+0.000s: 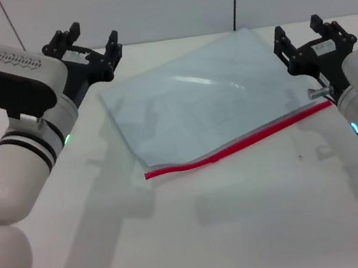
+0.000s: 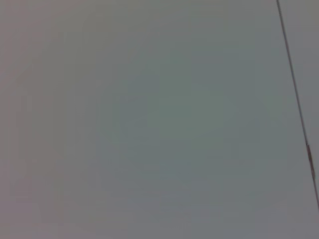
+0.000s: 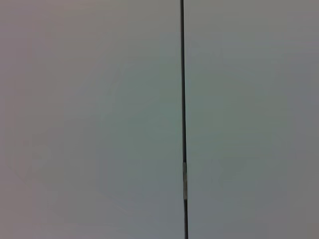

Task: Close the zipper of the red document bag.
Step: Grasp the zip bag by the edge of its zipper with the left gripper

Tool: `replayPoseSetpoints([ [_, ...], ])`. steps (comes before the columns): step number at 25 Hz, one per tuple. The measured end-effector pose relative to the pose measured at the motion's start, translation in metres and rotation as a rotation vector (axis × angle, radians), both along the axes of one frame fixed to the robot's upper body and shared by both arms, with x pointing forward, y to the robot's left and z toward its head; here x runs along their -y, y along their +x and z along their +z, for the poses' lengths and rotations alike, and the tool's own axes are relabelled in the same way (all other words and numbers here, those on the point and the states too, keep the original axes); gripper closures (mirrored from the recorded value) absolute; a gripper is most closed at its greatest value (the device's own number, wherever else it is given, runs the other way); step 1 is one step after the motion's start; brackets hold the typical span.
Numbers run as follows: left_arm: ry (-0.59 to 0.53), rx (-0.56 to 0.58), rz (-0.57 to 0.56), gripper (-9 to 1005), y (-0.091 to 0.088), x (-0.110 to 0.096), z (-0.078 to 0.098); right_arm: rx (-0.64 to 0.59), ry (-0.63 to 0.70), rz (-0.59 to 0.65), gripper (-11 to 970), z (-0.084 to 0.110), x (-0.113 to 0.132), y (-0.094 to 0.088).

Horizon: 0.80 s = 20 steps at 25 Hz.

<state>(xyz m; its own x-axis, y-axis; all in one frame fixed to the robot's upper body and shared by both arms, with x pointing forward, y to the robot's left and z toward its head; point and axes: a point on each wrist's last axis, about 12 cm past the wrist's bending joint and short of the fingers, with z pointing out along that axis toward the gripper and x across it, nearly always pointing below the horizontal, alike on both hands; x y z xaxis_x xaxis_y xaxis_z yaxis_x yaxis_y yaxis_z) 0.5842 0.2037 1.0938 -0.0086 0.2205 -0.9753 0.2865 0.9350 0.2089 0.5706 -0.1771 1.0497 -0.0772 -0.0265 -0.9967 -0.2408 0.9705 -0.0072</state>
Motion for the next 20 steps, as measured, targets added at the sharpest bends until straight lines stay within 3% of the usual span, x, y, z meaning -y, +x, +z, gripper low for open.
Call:
replayPoseSetpoints([
  [20, -0.009, -0.004, -0.021, 337, -0.0010, 0.0047, 0.0069, 0.023, 0.011, -0.024, 283, 0.0018, 0.0036, -0.0009],
])
